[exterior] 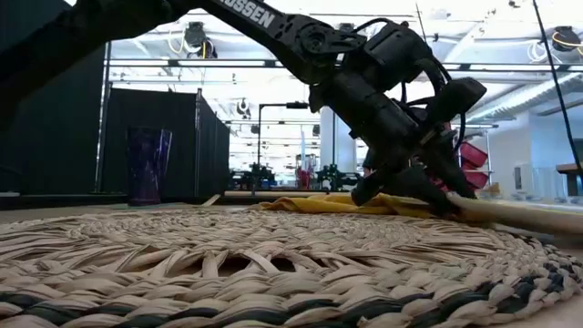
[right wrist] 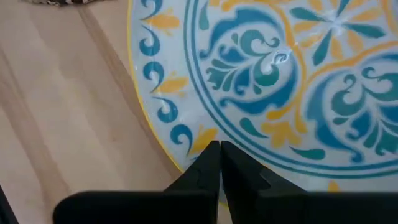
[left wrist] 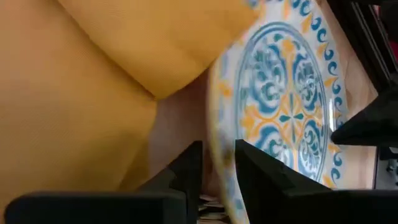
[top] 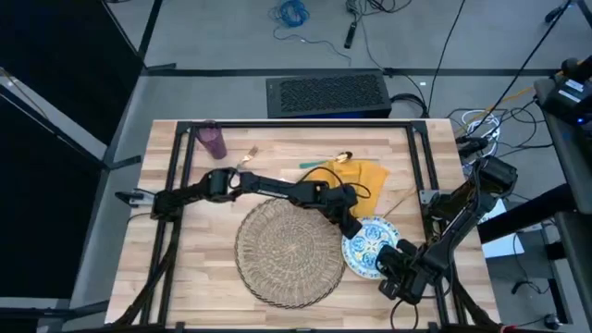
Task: Set table place
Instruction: Put the blue patterned plate on the brown tablemat
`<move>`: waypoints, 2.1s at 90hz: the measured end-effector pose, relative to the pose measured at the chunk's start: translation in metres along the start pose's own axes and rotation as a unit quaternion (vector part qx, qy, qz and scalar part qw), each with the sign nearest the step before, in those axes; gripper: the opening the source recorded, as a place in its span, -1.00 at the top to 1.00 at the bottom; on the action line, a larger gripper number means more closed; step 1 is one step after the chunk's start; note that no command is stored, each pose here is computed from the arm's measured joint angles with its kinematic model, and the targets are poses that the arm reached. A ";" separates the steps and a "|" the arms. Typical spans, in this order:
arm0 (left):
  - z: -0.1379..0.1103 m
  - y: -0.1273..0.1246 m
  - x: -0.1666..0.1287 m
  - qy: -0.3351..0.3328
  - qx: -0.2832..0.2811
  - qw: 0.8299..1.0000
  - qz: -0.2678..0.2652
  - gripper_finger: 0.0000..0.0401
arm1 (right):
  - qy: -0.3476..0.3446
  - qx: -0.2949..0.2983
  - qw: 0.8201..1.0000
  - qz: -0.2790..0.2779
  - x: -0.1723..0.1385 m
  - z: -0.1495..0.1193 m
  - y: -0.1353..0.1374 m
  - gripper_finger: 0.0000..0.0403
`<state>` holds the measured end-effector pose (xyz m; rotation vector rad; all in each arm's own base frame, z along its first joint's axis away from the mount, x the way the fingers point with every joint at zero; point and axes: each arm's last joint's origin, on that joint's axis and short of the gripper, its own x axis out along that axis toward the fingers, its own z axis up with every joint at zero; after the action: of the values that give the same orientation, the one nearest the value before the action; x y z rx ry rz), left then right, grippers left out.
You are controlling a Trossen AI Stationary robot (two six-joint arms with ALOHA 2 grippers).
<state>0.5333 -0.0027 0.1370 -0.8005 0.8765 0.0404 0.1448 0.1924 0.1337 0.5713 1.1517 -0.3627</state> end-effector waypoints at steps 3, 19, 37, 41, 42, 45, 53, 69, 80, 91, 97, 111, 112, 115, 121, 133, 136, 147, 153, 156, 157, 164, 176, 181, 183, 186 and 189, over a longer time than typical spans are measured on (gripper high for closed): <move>0.000 0.000 0.000 0.000 0.000 1.000 0.000 0.62 | 0.000 0.000 1.000 0.001 0.001 0.000 -0.001 1.00; 0.000 0.000 0.000 0.000 0.002 1.000 0.000 0.62 | 0.000 0.000 1.000 0.001 0.001 0.000 -0.001 1.00; 0.002 -0.001 0.000 -0.007 0.028 1.000 -0.007 0.93 | -0.002 0.000 1.000 0.001 0.002 0.000 -0.001 1.00; 0.004 -0.002 -0.001 -0.011 0.033 0.999 -0.018 0.95 | -0.003 0.000 1.000 0.002 0.002 0.000 -0.001 1.00; 0.004 -0.003 -0.001 -0.013 0.034 0.999 -0.019 0.96 | -0.003 0.000 1.000 0.002 0.002 0.000 -0.001 1.00; 0.005 -0.004 -0.001 -0.015 0.036 0.999 -0.021 0.97 | -0.002 0.000 1.000 0.002 0.002 0.000 -0.001 1.00; 0.006 -0.005 -0.002 -0.023 0.038 0.999 -0.027 0.98 | -0.004 -0.001 1.000 0.003 0.002 0.000 -0.001 1.00; 0.006 -0.002 -0.002 -0.010 0.032 0.999 -0.025 0.99 | -0.005 -0.016 1.000 0.006 0.000 0.000 0.002 1.00; 0.006 0.001 -0.003 0.000 0.038 0.999 -0.029 0.99 | -0.039 -0.054 0.998 0.012 -0.008 0.005 0.009 0.99; 0.010 -0.005 -0.012 -0.005 0.048 0.998 -0.036 1.00 | -0.100 -0.063 0.992 0.041 -0.029 0.015 0.018 0.96; 0.010 -0.009 -0.024 0.008 0.055 0.998 -0.026 1.00 | -0.129 -0.071 0.988 0.038 -0.039 0.019 0.017 0.93; 0.012 -0.015 -0.043 0.020 0.078 0.997 -0.009 1.00 | -0.186 -0.069 0.979 0.055 -0.063 0.029 0.013 0.85; 0.012 -0.015 -0.044 0.019 0.080 0.997 -0.010 1.00 | -0.188 -0.069 0.978 0.055 -0.064 0.030 0.012 0.84; 0.013 -0.017 -0.047 0.020 0.083 0.996 -0.013 1.00 | -0.193 -0.068 0.977 0.055 -0.067 0.031 0.010 0.83; 0.011 -0.020 -0.054 0.032 0.080 0.996 -0.010 1.00 | -0.197 -0.067 0.976 0.056 -0.071 0.032 0.008 0.81; 0.009 -0.027 -0.066 0.056 0.086 0.994 -0.028 1.00 | -0.195 -0.068 0.977 0.046 -0.072 0.032 0.004 0.79; 0.008 -0.029 -0.069 0.061 0.091 0.994 -0.027 1.00 | -0.195 -0.067 0.977 0.046 -0.072 0.032 0.004 0.79; 0.000 -0.035 -0.088 0.098 0.113 0.989 -0.004 1.00 | -0.190 -0.069 0.979 0.038 -0.073 0.030 0.002 0.79; -0.003 -0.038 -0.098 0.111 0.116 0.987 0.010 1.00 | -0.186 -0.071 0.980 0.031 -0.073 0.028 0.000 0.79; -0.005 -0.038 -0.102 0.122 0.116 0.986 0.018 1.00 | -0.185 -0.070 0.980 0.027 -0.073 0.028 -0.001 0.79; -0.006 -0.038 -0.103 0.124 0.116 0.985 0.020 1.00 | -0.184 -0.069 0.980 0.026 -0.073 0.028 -0.001 0.79; -0.008 -0.041 -0.113 0.135 0.125 0.983 0.029 1.00 | -0.178 -0.063 0.982 0.022 -0.073 0.026 -0.003 0.79; -0.019 -0.044 -0.130 0.175 0.134 0.973 0.062 1.00 | -0.171 -0.064 0.983 0.030 -0.075 0.020 -0.003 0.79; -0.024 -0.049 -0.139 0.169 0.142 0.973 0.069 1.00 | -0.174 -0.066 0.982 0.032 -0.076 0.018 -0.003 0.79; -0.025 -0.052 -0.144 0.159 0.147 0.974 0.069 1.00 | -0.178 -0.066 0.981 0.034 -0.076 0.017 -0.003 0.79; -0.026 -0.056 -0.152 0.146 0.153 0.975 0.073 1.00 | -0.181 -0.069 0.980 0.035 -0.077 0.015 -0.003 0.79; -0.029 -0.060 -0.162 0.135 0.157 0.975 0.078 1.00 | -0.185 -0.072 0.980 0.035 -0.077 0.013 -0.004 0.79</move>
<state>0.4282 -0.0190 0.2761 -0.4451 1.1690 -0.0689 0.1236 0.1802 0.2084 0.3954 0.7905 -0.3074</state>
